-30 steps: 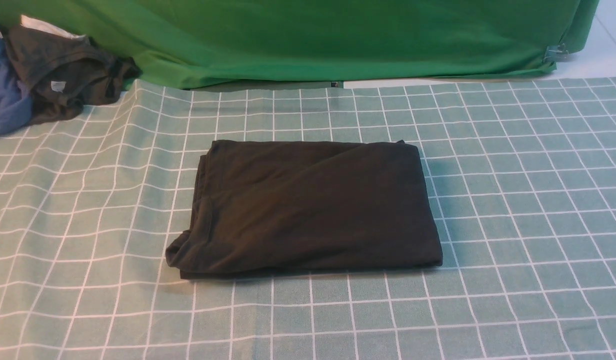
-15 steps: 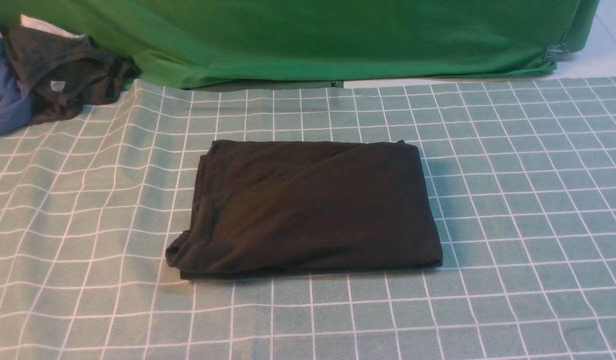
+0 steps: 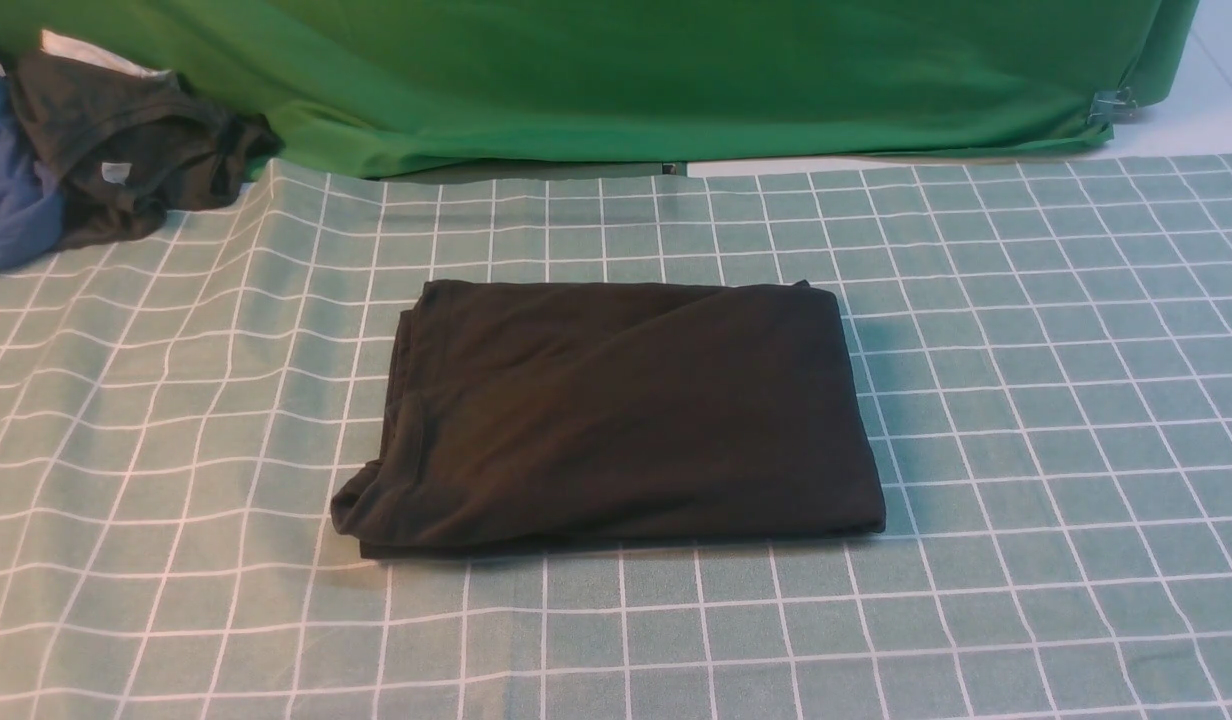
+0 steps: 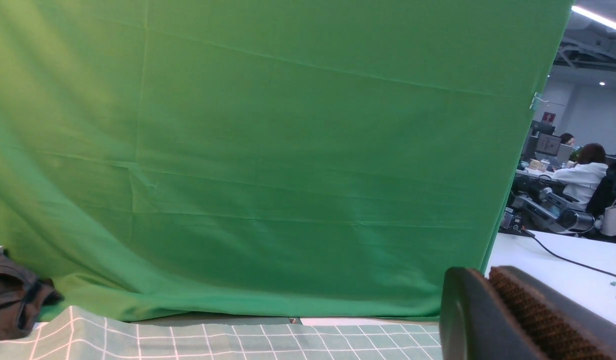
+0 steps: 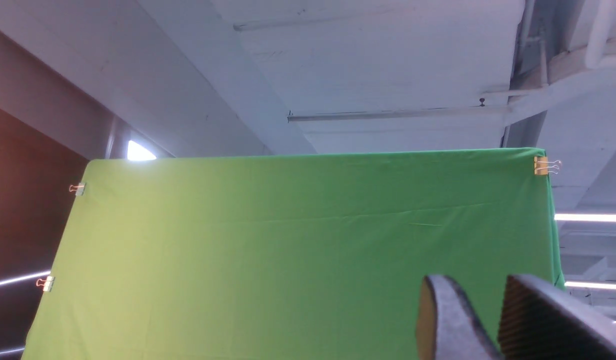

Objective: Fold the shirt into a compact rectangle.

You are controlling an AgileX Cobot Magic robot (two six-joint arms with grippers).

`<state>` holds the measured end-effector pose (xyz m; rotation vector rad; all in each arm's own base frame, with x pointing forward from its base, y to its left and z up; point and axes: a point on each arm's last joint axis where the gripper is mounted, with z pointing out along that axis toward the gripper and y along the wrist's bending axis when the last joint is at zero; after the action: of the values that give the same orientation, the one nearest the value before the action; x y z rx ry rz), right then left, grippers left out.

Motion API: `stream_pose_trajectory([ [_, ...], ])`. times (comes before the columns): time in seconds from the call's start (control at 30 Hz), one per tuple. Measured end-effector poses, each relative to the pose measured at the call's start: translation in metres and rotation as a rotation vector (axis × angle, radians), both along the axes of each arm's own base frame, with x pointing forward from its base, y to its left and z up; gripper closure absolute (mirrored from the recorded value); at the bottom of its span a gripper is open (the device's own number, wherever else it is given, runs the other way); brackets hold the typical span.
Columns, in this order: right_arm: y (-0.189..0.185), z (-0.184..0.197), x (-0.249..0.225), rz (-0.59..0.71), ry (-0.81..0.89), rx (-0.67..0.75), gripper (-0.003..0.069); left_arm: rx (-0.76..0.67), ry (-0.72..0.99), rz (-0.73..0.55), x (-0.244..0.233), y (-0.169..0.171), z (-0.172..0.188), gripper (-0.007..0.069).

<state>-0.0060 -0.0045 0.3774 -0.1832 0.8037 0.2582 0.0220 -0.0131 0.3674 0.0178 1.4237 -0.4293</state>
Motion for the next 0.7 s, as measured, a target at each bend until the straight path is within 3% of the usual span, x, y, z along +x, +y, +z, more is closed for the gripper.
stream_pose_trajectory([
  [0.17, 0.000, 0.000, 0.000, 0.000, 0.000, 0.000, 0.0468, 0.013, -0.003, 0.004, 0.000, 0.000, 0.000, 0.0614],
  [0.43, 0.000, 0.000, 0.000, 0.000, 0.003, -0.001, 0.0446, 0.199, 0.003, 0.089, 0.008, 0.004, -0.014, 0.0614],
  [0.7, 0.000, 0.000, 0.000, 0.000, 0.003, -0.001, 0.0424, 0.254, 0.026, 0.292, 0.024, 0.012, -0.095, 0.0614],
])
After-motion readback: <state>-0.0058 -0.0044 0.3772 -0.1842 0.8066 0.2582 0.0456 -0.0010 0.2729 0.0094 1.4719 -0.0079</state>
